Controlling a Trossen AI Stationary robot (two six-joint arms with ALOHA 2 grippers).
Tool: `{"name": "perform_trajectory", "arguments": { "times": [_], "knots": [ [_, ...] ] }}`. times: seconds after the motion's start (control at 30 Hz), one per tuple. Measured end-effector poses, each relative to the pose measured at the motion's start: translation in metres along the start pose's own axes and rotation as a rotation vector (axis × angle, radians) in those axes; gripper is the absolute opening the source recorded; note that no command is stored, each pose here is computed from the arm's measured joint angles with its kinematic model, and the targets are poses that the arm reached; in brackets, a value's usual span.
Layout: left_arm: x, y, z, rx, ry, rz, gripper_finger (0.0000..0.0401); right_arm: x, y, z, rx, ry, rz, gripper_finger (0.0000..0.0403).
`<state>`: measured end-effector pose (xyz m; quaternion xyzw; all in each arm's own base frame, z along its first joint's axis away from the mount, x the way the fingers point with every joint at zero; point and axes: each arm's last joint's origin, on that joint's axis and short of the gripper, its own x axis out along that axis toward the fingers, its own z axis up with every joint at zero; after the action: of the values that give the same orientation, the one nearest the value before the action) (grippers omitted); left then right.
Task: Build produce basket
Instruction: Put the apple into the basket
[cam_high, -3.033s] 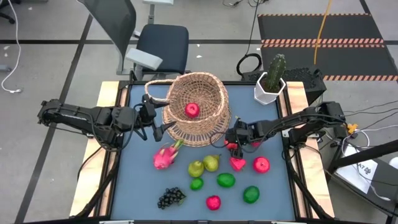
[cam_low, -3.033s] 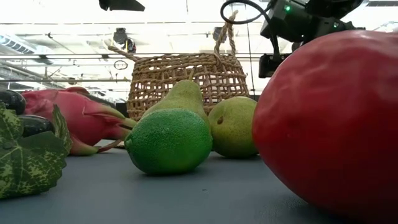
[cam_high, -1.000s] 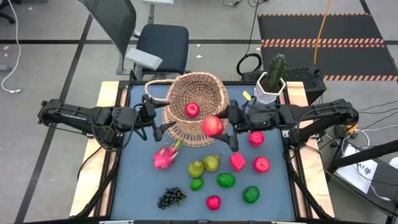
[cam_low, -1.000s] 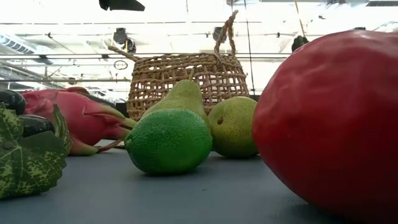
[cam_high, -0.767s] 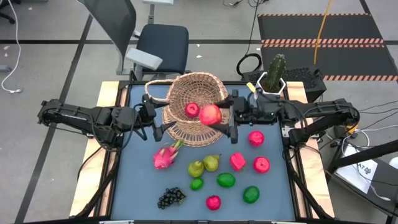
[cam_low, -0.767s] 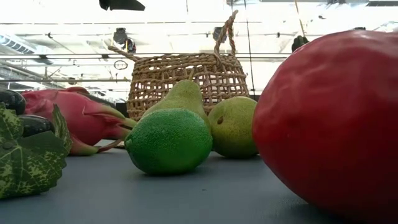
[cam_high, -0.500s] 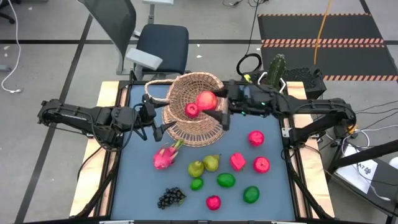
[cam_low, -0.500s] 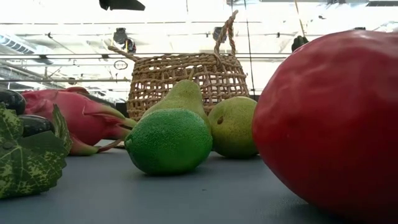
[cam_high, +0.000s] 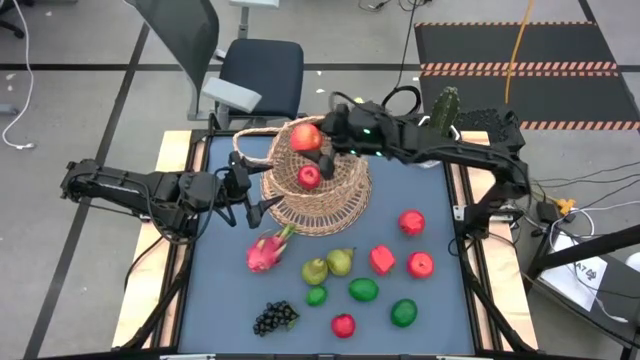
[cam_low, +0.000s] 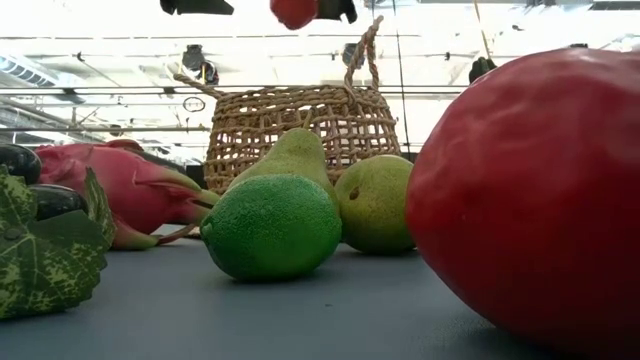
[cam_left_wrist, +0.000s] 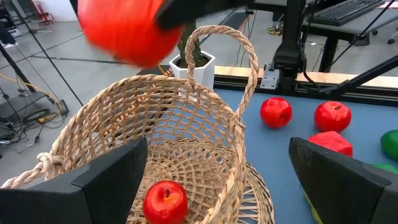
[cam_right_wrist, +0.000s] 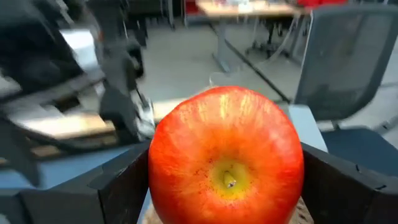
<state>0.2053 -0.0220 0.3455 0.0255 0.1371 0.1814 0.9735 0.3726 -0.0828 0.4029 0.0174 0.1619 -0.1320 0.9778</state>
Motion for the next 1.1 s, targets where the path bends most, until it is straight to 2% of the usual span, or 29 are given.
{"name": "perform_trajectory", "arguments": {
  "times": [0.17, 0.53, 0.77, 1.1],
  "knots": [
    [0.000, 0.000, 0.000, 0.001, 0.000, -0.001, 0.0390, 0.026, -0.015, 0.000, -0.027, 0.132, -0.041, 0.0345],
    [0.000, 0.000, -0.001, 0.011, 0.005, -0.002, 0.0390, 0.059, -0.033, -0.034, -0.108, 0.370, -0.183, 0.0345],
    [0.000, 0.000, -0.001, 0.014, 0.005, -0.002, 0.0390, 0.076, -0.026, -0.056, -0.154, 0.483, -0.177, 0.0345],
    [0.000, 0.000, -0.001, 0.014, 0.005, -0.002, 0.0390, 0.089, -0.033, -0.078, -0.156, 0.602, -0.180, 0.0345]
  ]
}}
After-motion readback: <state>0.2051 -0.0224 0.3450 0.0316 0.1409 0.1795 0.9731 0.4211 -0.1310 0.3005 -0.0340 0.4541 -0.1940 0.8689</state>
